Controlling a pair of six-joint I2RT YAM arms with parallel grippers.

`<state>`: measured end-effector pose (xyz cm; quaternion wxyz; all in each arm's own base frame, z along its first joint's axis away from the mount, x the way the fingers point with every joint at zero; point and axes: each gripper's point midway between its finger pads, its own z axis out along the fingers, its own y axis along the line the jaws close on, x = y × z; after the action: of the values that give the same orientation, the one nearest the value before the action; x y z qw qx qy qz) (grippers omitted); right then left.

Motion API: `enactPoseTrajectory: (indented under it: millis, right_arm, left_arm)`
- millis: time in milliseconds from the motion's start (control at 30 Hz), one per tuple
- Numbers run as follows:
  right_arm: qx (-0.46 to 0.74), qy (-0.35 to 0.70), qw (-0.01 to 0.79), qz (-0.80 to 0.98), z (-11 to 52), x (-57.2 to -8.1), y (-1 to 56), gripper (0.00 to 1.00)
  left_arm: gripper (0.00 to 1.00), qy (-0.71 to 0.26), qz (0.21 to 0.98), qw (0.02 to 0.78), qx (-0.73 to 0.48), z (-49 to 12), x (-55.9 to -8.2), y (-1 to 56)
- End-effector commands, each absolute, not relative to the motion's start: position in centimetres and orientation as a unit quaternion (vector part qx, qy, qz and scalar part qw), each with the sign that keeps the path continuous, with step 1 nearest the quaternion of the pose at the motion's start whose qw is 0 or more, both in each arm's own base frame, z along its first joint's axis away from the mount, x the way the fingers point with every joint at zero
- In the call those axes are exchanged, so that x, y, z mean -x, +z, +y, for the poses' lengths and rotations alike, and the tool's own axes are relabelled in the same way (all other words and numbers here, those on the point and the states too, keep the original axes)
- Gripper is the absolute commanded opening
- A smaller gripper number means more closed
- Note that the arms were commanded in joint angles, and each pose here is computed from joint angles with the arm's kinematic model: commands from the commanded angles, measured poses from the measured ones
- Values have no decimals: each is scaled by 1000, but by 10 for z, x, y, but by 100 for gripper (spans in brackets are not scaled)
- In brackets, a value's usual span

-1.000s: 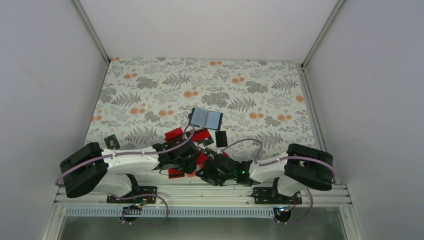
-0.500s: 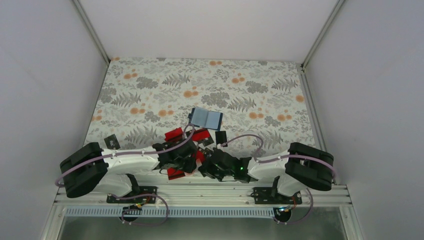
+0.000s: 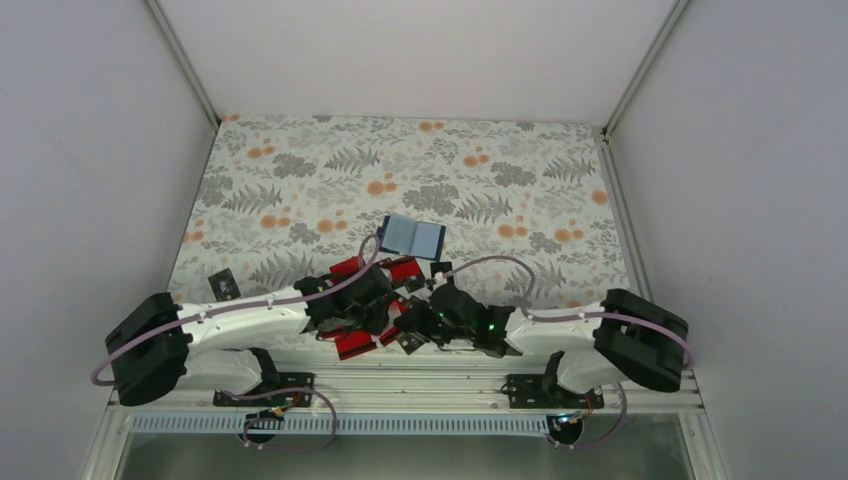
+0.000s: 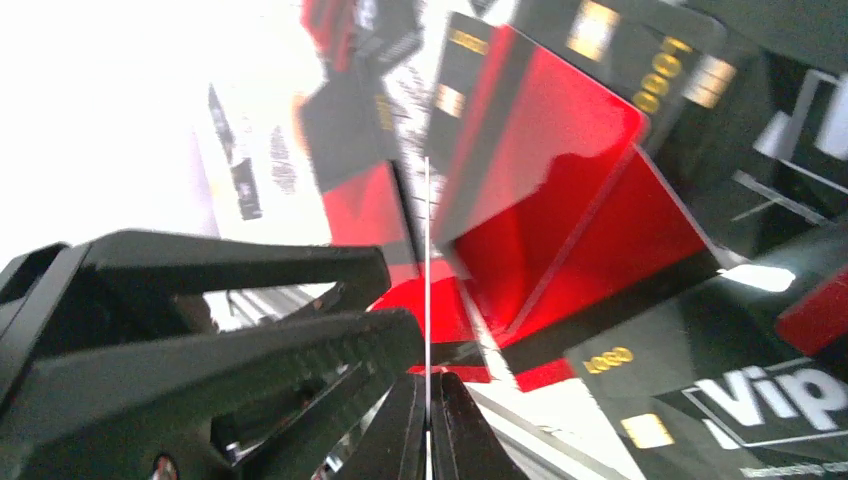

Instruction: Put the credit cards into the card holder

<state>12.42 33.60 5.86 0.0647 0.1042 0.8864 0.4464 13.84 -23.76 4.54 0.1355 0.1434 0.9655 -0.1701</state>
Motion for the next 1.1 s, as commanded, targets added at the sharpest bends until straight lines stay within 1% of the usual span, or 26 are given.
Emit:
enactPoseTrajectory:
  millis: [0, 200, 333, 400, 467, 600, 767, 900, 1067]
  right_arm:
    - [-52, 474, 123, 870, 336, -142, 98, 4]
    - [-5, 486, 164, 858, 315, -160, 125, 4]
    - [45, 485, 205, 849, 294, -187, 146, 4]
    - [82, 482, 227, 842, 285, -201, 157, 4]
    - [115, 477, 242, 837, 274, -215, 162, 4]
    - [175, 520, 239, 801, 265, -229, 175, 4]
    - [245, 566, 223, 755, 270, -227, 194, 4]
    - [299, 582, 227, 721, 272, -221, 213, 4]
    - [333, 607, 229, 684, 274, -213, 239, 4]
  left_arm:
    - [30, -154, 960, 190, -136, -227, -166, 84]
    - [34, -172, 940, 250, -154, -226, -199, 146]
    - [38, -196, 919, 295, -174, -228, -219, 188]
    - [42, -210, 908, 312, -182, -227, -229, 200]
    - [43, -230, 899, 322, -190, -225, -239, 209]
    - [44, -306, 865, 331, -219, -234, -247, 229]
    - [44, -397, 813, 331, -267, -245, -244, 253]
    - [44, -425, 796, 322, -287, -245, -246, 253]
    - [44, -464, 775, 294, -312, -255, -245, 248]
